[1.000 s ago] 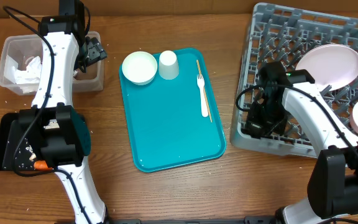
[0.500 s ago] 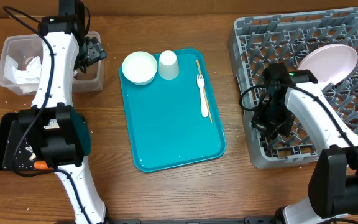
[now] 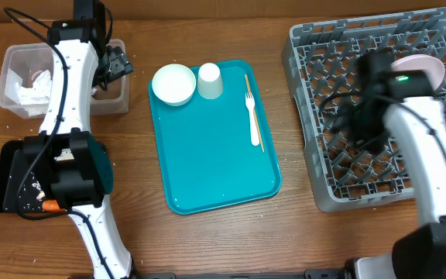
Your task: Sort waste into correct bins and load items into the dishwasher rack
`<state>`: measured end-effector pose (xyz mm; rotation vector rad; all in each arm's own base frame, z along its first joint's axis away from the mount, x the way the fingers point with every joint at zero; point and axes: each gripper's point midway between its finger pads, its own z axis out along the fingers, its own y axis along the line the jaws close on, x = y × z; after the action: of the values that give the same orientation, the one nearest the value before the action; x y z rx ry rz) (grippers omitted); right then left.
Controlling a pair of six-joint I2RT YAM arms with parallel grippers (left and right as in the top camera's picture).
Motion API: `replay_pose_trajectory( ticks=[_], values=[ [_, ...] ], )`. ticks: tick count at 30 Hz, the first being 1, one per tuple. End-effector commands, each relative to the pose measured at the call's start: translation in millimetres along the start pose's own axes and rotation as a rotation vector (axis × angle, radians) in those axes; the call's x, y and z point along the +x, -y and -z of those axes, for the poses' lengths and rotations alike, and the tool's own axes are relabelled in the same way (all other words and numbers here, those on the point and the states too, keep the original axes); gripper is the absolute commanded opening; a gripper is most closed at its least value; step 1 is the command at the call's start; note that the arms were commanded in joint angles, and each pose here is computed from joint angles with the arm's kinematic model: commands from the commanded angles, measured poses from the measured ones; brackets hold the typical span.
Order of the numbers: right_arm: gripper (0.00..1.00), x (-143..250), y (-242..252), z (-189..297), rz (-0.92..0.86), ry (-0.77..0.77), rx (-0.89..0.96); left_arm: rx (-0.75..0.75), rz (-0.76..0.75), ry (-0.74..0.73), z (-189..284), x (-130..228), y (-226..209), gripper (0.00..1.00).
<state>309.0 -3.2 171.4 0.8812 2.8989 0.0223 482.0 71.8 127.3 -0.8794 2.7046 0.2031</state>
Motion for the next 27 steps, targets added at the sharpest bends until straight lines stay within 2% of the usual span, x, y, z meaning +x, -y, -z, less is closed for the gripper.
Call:
replay_pose_trajectory(
  ticks=[1, 7, 10, 15, 19, 22, 24, 27],
  values=[
    [1.0, -47.1, 43.1, 35.1, -0.17, 0.141, -0.015, 0.016, 0.032, 0.022, 8.2, -6.7, 1.4, 1.0],
    [1.0, -82.3, 131.0, 40.4, -0.463, 0.199, -0.001, 0.017, 0.032, 0.022, 8.2, -6.6, 1.5, 1.0],
    [1.0, -91.2, 159.6, 39.8, -0.537, 0.207, -0.039, 0.016, 0.032, 0.022, 8.2, -6.7, 1.4, 1.0],
    [1.0, -114.5, 157.1, 37.8, -0.385, 0.267, -0.086, 0.017, 0.032, 0.022, 8.2, -6.6, 1.5, 1.0],
    [1.0, -138.3, 174.8, 28.6, -0.365, 0.339, 0.037, 0.016, 0.032, 0.022, 8.2, -6.7, 1.4, 1.0],
    [1.0, -149.1, 189.5, 14.9, -0.364, 0.343, 0.121, 0.017, 0.032, 0.022, 8.2, -6.6, 1.4, 1.0],
    [1.0, -159.0, 191.1, -5.6, -0.276, 0.314, 0.143, 0.017, 0.032, 0.022, 8.2, -6.6, 1.4, 1.0],
    [1.0, -167.1, 192.1, -28.0, -0.246, 0.284, 0.151, 0.016, 0.032, 0.022, 8.2, -6.7, 1.4, 1.0]
  ],
)
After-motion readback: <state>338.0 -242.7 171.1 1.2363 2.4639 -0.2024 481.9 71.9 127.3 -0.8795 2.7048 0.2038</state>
